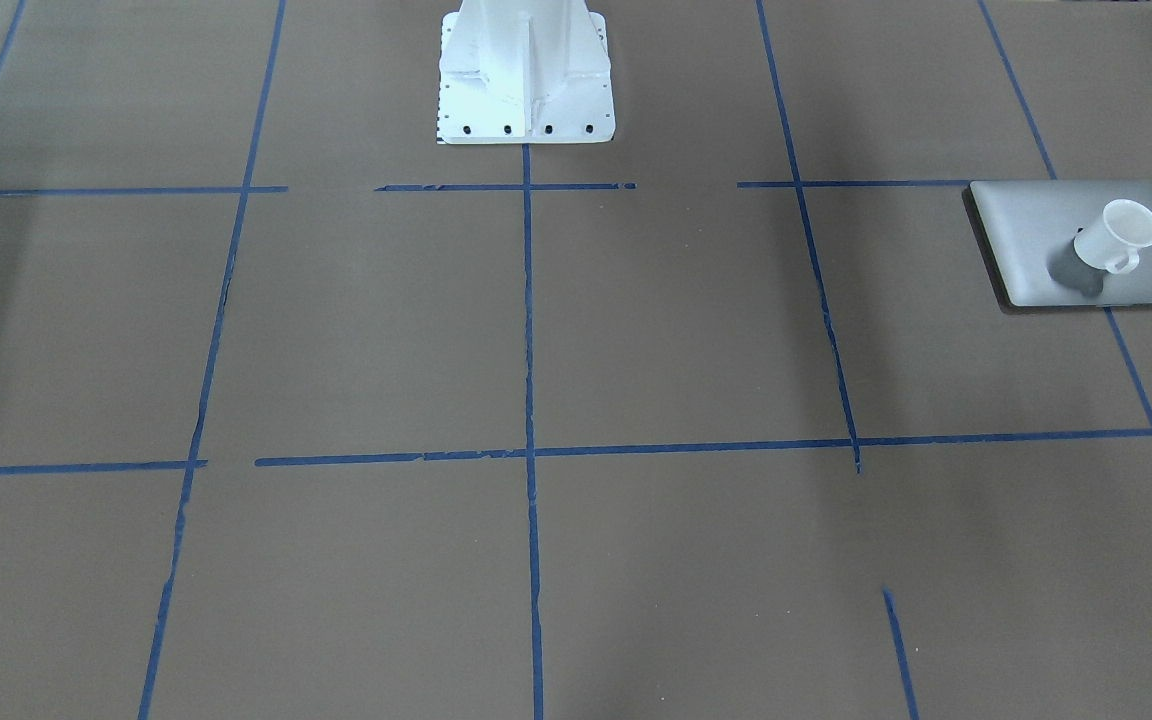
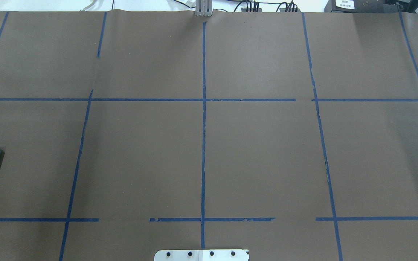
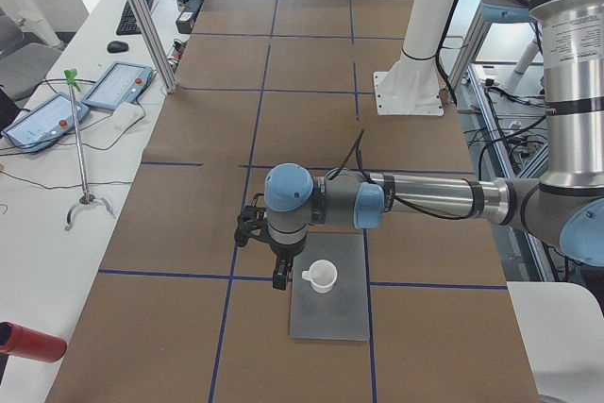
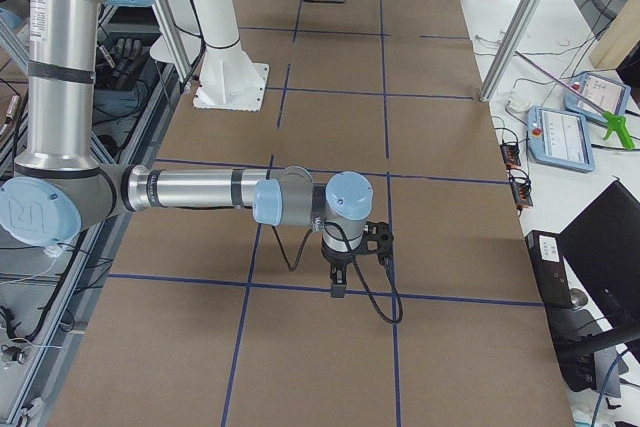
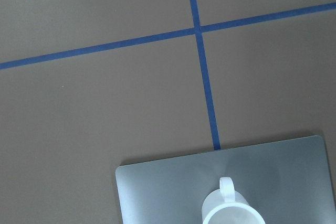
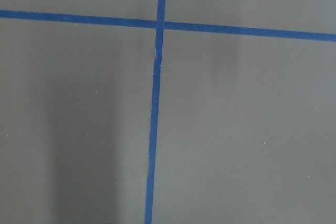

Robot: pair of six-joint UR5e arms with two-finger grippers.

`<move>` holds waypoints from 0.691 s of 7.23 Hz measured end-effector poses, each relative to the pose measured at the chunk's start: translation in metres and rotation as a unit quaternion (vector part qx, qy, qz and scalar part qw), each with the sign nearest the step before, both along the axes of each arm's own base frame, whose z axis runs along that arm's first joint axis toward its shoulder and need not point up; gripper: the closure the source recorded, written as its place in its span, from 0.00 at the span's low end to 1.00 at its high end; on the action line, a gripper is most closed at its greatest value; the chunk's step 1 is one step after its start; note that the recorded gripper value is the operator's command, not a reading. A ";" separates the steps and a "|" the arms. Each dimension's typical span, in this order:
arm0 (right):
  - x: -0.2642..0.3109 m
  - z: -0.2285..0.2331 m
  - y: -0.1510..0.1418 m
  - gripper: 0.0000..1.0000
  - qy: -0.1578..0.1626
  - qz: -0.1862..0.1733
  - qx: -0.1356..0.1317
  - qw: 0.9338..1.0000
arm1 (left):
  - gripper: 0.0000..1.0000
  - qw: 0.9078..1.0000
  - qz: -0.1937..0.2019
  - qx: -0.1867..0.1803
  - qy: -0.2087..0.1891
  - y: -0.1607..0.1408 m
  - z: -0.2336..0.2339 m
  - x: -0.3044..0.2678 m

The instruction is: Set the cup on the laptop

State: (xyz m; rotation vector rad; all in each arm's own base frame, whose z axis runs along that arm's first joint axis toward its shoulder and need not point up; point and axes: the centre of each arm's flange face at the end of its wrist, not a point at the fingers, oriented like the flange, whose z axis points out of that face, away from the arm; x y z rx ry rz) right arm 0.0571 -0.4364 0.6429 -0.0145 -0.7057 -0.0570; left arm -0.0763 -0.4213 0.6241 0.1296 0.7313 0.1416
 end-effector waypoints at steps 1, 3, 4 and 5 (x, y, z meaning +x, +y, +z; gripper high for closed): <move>0.000 0.000 0.000 0.00 0.000 0.000 0.000 1.000 | 0.00 1.000 0.000 0.003 -0.001 -0.001 -0.003 0.000; 0.000 0.000 0.000 0.00 0.000 0.000 0.000 1.000 | 0.00 1.000 -0.002 0.001 -0.003 -0.001 -0.001 -0.001; 0.000 0.000 0.000 0.00 0.000 0.000 0.000 1.000 | 0.00 1.000 -0.003 -0.002 -0.003 -0.001 0.001 -0.001; 0.000 0.000 0.000 0.00 0.000 0.000 0.000 1.000 | 0.00 1.000 -0.002 -0.002 -0.002 -0.001 0.001 -0.001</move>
